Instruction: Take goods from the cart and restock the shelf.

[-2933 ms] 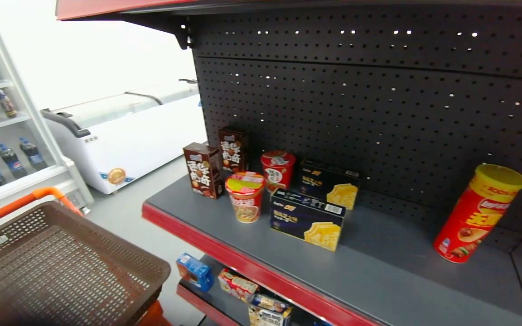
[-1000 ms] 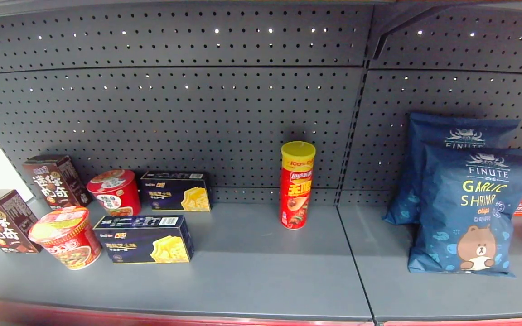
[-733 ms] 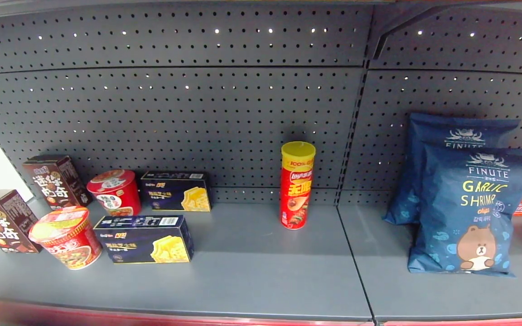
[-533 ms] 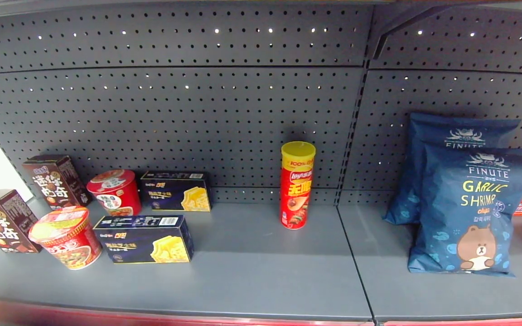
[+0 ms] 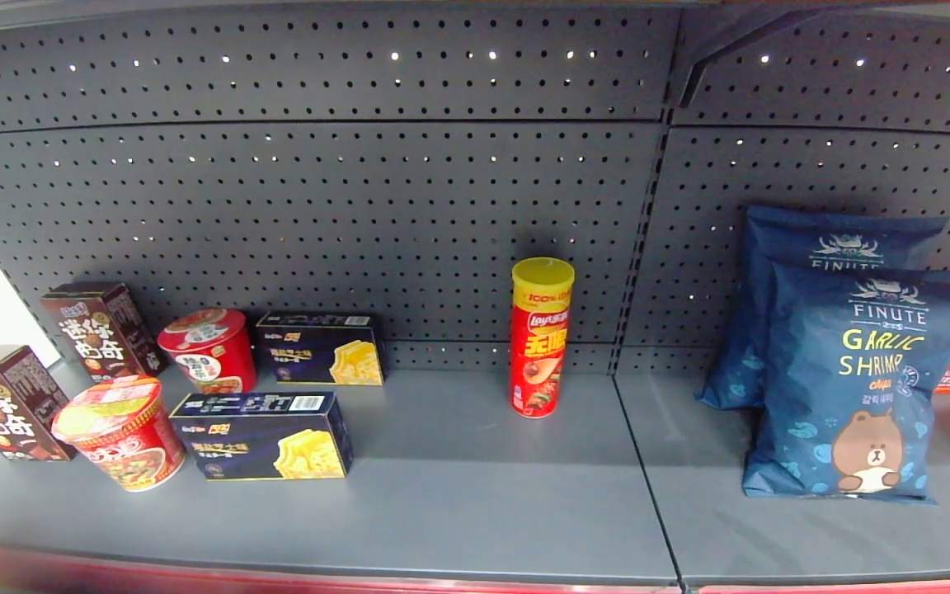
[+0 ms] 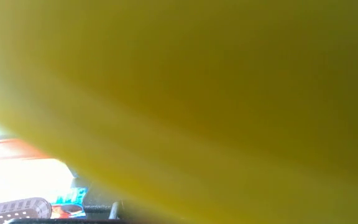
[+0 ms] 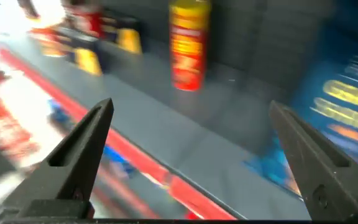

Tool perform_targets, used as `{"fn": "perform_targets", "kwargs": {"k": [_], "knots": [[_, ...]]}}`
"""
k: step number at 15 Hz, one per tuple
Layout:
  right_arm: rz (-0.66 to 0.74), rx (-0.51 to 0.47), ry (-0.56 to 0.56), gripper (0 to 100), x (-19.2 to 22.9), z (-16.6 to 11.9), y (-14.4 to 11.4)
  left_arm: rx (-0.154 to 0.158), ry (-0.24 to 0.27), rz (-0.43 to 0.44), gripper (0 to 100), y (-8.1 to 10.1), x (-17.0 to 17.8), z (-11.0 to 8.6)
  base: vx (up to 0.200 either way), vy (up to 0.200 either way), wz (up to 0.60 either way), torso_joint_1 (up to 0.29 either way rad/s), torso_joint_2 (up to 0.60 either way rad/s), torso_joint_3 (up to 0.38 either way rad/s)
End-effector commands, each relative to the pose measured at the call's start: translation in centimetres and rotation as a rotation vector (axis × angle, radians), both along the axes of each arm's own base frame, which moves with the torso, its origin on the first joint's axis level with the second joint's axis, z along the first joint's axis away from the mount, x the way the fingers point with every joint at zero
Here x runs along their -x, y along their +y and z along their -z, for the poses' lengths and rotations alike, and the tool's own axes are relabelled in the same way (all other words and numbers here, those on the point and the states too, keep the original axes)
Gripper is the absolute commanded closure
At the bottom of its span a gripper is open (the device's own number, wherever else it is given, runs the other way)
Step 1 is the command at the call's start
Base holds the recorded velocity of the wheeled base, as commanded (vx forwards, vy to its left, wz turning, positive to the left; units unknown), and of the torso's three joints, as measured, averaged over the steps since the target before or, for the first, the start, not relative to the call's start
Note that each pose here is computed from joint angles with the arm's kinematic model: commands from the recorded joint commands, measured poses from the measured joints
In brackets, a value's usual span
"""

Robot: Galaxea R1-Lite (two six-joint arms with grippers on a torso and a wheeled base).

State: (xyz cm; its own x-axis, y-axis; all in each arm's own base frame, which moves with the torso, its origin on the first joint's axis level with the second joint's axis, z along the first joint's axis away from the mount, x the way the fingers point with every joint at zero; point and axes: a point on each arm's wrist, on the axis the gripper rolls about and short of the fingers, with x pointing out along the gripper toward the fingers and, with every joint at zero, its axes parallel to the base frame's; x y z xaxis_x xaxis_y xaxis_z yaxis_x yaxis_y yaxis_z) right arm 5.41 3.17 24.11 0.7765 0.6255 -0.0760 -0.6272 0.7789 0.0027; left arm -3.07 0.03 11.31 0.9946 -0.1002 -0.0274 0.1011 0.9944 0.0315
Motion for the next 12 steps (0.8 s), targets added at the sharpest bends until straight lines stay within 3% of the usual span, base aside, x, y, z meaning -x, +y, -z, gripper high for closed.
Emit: {"fn": "perform_targets", "kwargs": {"k": [1, 3, 4, 6, 8, 12], "knots": [[-0.069, 0.073, 0.084, 0, -5.1, -0.3, 3.1, 0.011, 0.004, 0.0, 100, 0.0, 0.0, 0.0, 0.0, 0.0, 0.0, 0.0, 0.0, 0.0], [-0.096, 0.092, 0.083, 0, -6.7, 0.1, 4.0, 0.013, 0.008, -0.001, 100, 0.0, -0.1, 0.0, 0.0, 0.0, 0.0, 0.0, 0.0, 0.0], [-0.171, 0.091, 0.036, 0, -9.8, 0.4, 5.6, 0.012, 0.011, -0.001, 100, 0.0, -0.1, 0.1, 0.0, 0.0, 0.0, 0.0, 0.0, 0.0], [-0.179, 0.087, 0.034, 0, -13.1, 0.9, 7.0, 0.011, 0.018, 0.0, 100, 0.0, -0.1, 0.3, 0.0, 0.0, 0.0, 0.0, 0.0, 0.0], [-0.163, 0.118, 0.053, 0, -16.2, 1.5, 7.8, 0.011, 0.018, 0.0, 100, 0.0, -0.2, 0.5, 0.0, 0.0, 0.0, 0.0, 0.0, 0.0], [-0.241, 0.196, -0.018, 0, -22.6, 1.9, 8.6, 0.01, 0.024, 0.002, 100, 0.0, -0.3, 0.6, 0.0, 0.0, 0.0, 0.0, 0.0, 0.0]]}}
